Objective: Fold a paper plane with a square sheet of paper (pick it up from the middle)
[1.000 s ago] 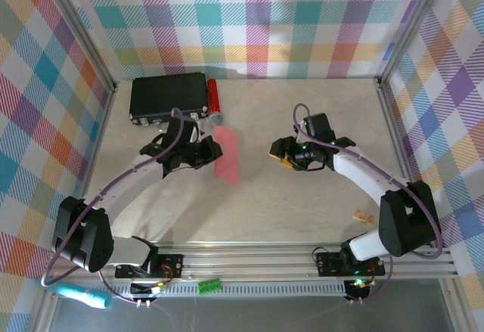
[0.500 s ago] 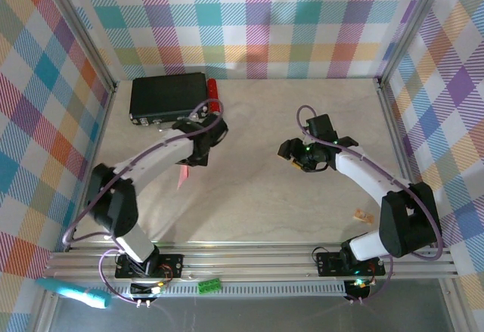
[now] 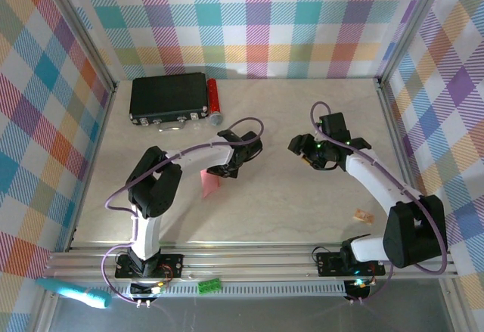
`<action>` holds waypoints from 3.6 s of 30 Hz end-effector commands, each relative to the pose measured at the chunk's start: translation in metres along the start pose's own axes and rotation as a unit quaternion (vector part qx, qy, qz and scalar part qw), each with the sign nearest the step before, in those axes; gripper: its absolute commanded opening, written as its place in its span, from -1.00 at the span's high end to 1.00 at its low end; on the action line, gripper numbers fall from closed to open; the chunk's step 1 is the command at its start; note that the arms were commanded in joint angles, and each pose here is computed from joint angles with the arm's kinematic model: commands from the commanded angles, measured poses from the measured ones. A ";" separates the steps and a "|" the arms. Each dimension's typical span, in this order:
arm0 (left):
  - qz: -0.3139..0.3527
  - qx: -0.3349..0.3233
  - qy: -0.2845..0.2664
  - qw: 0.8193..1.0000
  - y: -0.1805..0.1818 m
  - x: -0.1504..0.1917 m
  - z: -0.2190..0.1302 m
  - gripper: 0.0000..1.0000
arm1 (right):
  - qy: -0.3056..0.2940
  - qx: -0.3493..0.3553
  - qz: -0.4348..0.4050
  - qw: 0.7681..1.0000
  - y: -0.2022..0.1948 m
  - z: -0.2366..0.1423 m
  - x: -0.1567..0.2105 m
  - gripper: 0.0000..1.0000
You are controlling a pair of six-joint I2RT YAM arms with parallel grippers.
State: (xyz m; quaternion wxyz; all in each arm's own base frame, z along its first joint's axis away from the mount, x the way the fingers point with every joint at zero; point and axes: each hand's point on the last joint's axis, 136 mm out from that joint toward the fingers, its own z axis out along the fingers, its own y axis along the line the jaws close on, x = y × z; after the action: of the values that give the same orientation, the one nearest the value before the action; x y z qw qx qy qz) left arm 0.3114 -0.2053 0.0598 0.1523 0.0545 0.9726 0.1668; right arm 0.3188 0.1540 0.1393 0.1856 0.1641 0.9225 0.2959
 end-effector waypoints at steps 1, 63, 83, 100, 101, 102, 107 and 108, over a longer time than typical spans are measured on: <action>-0.030 0.106 0.018 0.994 -0.043 0.005 -0.004 0.62 | 0.016 0.007 0.014 1.000 -0.009 0.002 0.010 -0.16; -0.280 0.449 0.035 0.848 -0.006 0.030 -0.023 -1.00 | 0.171 -0.001 -0.138 0.976 0.041 0.121 0.106 0.60; -0.251 0.471 0.097 0.840 -0.053 0.049 -0.016 -0.18 | 0.221 0.063 -0.069 0.971 -0.015 0.146 0.132 0.71; -0.225 0.508 0.099 0.826 -0.068 0.038 -0.027 0.15 | 0.224 0.067 -0.064 0.970 -0.019 0.146 0.131 0.72; -0.223 0.514 0.093 0.823 -0.068 0.034 -0.031 0.15 | 0.223 0.066 -0.065 0.970 -0.019 0.146 0.130 0.72; -0.220 0.520 0.087 0.821 -0.068 0.031 -0.035 0.15 | 0.223 0.067 -0.065 0.970 -0.020 0.146 0.131 0.73; -0.216 0.529 0.071 0.817 -0.065 0.018 -0.039 0.15 | 0.223 0.068 -0.064 0.970 -0.021 0.145 0.131 0.72; -0.217 0.529 0.070 0.817 -0.064 0.016 -0.038 0.16 | 0.221 0.067 -0.064 0.971 -0.020 0.145 0.130 0.73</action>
State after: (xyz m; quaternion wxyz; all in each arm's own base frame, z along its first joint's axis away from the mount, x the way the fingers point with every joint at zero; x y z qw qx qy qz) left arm 0.2713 -0.2688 0.0550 0.0510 -0.1176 0.9130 -0.3874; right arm 0.2790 0.2851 0.0159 0.0122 0.0234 0.9533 0.3009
